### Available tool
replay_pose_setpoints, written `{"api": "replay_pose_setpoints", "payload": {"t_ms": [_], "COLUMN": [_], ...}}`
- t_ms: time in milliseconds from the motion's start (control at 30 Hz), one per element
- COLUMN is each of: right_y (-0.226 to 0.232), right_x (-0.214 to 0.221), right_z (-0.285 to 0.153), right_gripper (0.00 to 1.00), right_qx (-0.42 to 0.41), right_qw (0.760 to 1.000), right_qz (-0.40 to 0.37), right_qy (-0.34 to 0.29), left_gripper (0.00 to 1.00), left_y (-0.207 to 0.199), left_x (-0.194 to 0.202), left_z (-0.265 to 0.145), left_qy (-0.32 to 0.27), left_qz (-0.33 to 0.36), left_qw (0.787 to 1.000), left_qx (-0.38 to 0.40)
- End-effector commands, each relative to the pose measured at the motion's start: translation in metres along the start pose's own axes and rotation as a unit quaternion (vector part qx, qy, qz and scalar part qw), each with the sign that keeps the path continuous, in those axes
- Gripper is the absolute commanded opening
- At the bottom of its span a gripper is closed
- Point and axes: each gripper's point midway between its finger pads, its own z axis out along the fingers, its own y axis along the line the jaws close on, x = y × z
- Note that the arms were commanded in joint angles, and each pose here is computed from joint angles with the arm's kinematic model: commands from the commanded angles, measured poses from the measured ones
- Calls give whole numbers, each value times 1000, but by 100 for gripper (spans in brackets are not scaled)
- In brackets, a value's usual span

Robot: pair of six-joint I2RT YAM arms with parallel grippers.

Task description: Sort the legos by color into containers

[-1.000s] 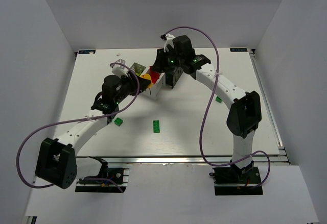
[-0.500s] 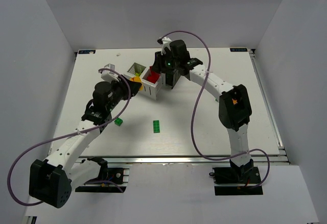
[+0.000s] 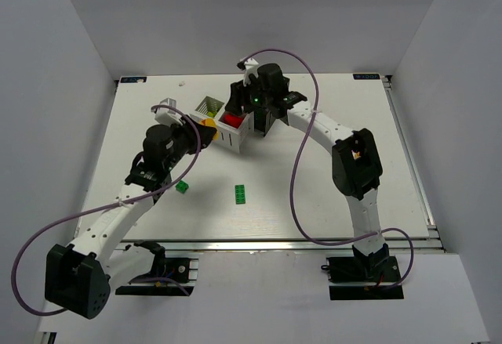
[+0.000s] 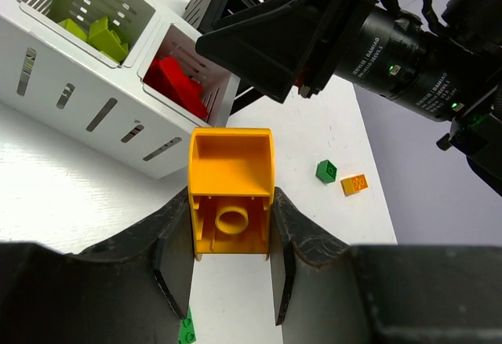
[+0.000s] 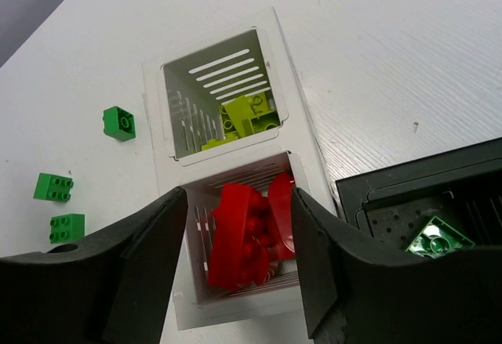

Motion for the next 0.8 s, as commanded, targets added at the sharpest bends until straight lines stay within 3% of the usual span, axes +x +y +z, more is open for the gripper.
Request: {"api": "replay_pose_setpoints", "payload": {"t_ms": [0,167,300,333,500,767], "right_y": [16,29,23,9,-20,-66], "right_x": [-35,-61,-79,-90,-88,-58], "right_z": [-5,-31,-69,-88,-125,-175], "right_gripper": [61,63,65,62,0,0], "right_qx": [-27,-58,-96,-96,-142,-84], "right_qw": [998,993,979,976,974,983], "right_qz": [-32,-67,-137,-138,-115,-111], "right_qy": [-46,-83,-120,-137,-133,-115], "left_gripper": [0,0,0,0,0,0], "left_y": [-16,-27,-37,-40,-56,-87], "left_x": [-18,-28,-32,-32,-34,-43], "left_z": [3,20,40,45,81,145], "left_qy": [-15,-11,5,12,41,65], "left_qz": [10,21,29,30,21,-7], "left_qw": [1000,999,998,998,995,986], "left_qx": [20,35,46,54,84,154]}}
